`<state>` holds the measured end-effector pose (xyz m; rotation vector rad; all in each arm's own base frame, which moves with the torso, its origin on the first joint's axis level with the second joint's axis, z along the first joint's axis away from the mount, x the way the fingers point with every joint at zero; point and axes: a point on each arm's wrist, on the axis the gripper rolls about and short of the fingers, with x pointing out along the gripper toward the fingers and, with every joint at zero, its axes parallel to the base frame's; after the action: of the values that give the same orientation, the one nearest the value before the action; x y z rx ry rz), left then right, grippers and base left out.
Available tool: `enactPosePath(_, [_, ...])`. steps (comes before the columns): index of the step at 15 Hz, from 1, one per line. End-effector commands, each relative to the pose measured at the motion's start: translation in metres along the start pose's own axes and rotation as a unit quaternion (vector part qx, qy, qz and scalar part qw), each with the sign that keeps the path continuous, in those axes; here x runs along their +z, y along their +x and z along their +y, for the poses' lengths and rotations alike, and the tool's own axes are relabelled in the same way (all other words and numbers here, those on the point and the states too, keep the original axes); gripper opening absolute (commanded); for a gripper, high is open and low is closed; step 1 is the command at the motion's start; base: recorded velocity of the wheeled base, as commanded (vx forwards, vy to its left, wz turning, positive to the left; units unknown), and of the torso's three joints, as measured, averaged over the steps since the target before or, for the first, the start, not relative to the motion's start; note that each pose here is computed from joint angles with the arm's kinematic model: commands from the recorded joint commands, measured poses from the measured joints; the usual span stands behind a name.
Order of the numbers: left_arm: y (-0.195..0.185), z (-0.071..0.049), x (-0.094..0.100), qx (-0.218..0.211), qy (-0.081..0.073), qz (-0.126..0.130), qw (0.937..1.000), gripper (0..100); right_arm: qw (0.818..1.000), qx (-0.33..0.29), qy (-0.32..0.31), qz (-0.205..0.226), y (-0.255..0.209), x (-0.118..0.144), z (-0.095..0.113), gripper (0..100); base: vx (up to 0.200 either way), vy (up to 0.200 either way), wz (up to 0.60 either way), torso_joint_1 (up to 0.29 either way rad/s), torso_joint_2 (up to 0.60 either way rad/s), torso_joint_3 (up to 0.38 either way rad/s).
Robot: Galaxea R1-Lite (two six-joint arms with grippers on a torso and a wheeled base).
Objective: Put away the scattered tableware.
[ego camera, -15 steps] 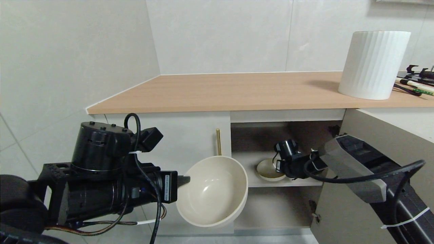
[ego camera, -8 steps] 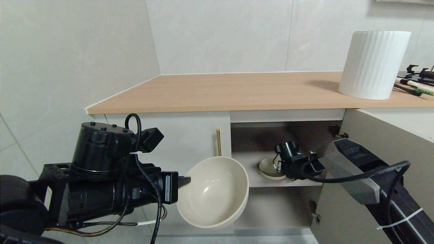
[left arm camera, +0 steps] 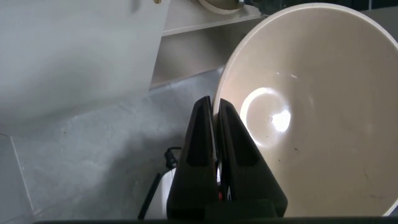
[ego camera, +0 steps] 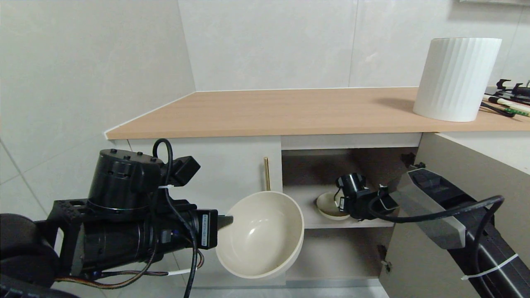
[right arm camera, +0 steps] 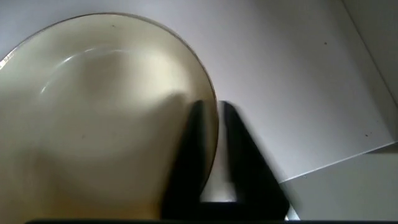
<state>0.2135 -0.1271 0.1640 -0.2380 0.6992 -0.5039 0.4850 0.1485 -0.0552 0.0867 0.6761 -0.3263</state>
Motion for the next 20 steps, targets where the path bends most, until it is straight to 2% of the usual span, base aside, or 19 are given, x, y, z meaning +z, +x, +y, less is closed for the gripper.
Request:
enactPosePath(1, [0.000,0.000,0.000,0.000,0.000,0.000,1.0000,0,1.000,0.002,0.002,-0.003,-0.002,0.003,0.000,100,0.000,0.000,0.00,0.000,0.00,0.000])
enactPosePath(6, [0.000,0.000,0.000,0.000,0.000,0.000,1.0000,0,1.000,0.002,0.003,-0.003,-0.005,0.005,-0.001,100,0.000,0.000,0.00,0.000,0.00,0.000])
enactPosePath(9, [0.001,-0.001,-0.001,-0.001,0.001,0.002,1.0000,0,1.000,0.011,0.004,0.008,-0.028,0.011,-0.007,100,0.000,0.000,0.00,0.000,0.00,0.000])
enactPosePath(11, [0.007,-0.004,-0.003,-0.003,0.006,0.011,0.9999,0,0.998,0.058,0.008,0.028,-0.073,0.026,-0.018,100,0.000,0.000,0.00,0.000,0.00,0.000])
enactPosePath(13, [0.019,-0.006,-0.005,0.009,0.025,0.022,0.9994,0,0.991,0.122,-0.007,0.055,-0.122,0.033,-0.030,100,0.000,0.000,0.00,0.000,0.00,0.000])
enactPosePath(15, [0.035,-0.016,-0.003,0.025,0.044,0.022,0.9985,0,0.984,0.171,-0.020,0.055,-0.170,0.037,-0.034,100,0.000,0.000,0.00,0.000,0.00,0.000])
enactPosePath(17, [0.054,-0.018,-0.009,0.063,0.053,0.031,0.9961,0,0.978,0.204,-0.023,0.043,-0.217,0.046,-0.046,100,0.000,0.000,0.00,0.000,0.00,0.000])
enactPosePath(20, [0.061,-0.022,-0.015,0.080,0.063,0.035,0.9942,0,0.951,0.299,-0.048,0.065,-0.308,0.061,-0.068,100,0.000,0.000,0.00,0.000,0.00,0.000])
